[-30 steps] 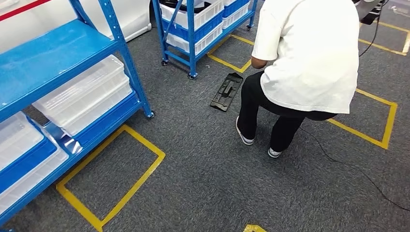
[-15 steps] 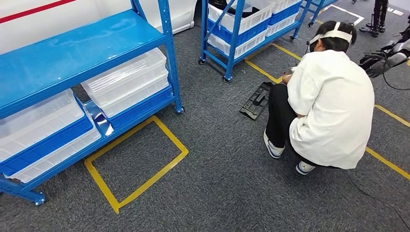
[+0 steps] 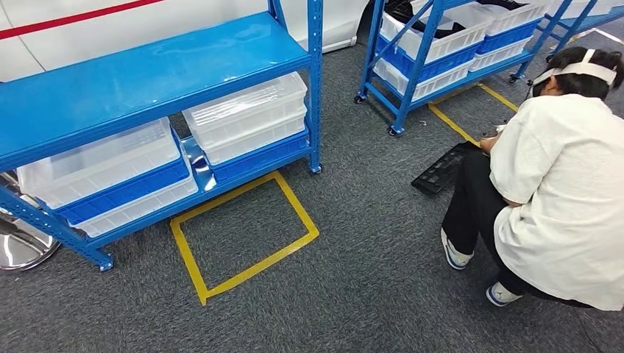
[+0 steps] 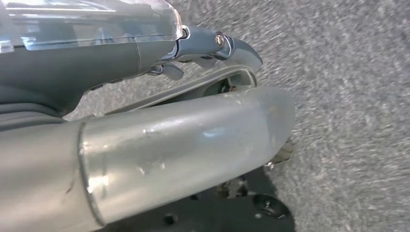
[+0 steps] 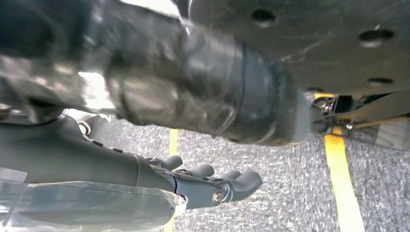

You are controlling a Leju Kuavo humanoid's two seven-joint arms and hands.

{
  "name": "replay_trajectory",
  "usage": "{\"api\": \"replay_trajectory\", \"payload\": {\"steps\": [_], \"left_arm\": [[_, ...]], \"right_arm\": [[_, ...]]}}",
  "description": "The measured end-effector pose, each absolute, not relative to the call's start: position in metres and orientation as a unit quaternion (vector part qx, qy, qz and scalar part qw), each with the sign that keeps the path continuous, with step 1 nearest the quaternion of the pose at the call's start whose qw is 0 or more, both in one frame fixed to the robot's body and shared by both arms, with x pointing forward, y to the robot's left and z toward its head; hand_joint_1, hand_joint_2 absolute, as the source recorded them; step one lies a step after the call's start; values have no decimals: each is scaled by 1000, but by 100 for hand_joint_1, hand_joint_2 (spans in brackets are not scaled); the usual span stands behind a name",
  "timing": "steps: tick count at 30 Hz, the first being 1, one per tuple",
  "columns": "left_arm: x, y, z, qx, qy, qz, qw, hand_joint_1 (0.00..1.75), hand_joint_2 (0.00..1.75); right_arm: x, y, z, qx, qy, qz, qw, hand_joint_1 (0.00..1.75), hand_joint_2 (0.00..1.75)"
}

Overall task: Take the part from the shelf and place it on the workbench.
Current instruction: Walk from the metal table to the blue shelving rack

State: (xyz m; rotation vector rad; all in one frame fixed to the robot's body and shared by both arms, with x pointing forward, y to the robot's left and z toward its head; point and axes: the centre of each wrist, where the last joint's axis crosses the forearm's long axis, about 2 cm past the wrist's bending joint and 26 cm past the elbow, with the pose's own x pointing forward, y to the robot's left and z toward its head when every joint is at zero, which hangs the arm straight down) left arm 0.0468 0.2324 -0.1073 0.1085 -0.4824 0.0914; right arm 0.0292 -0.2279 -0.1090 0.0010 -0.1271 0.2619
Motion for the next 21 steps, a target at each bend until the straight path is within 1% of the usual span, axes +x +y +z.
{"api": "replay_trajectory", "payload": {"steps": [21], "left_arm": [[49,233,-107,59,-241,42,968,0,0]], "right_arm": [[30,-224,-109,5,-66,133,989,0,0]]}}
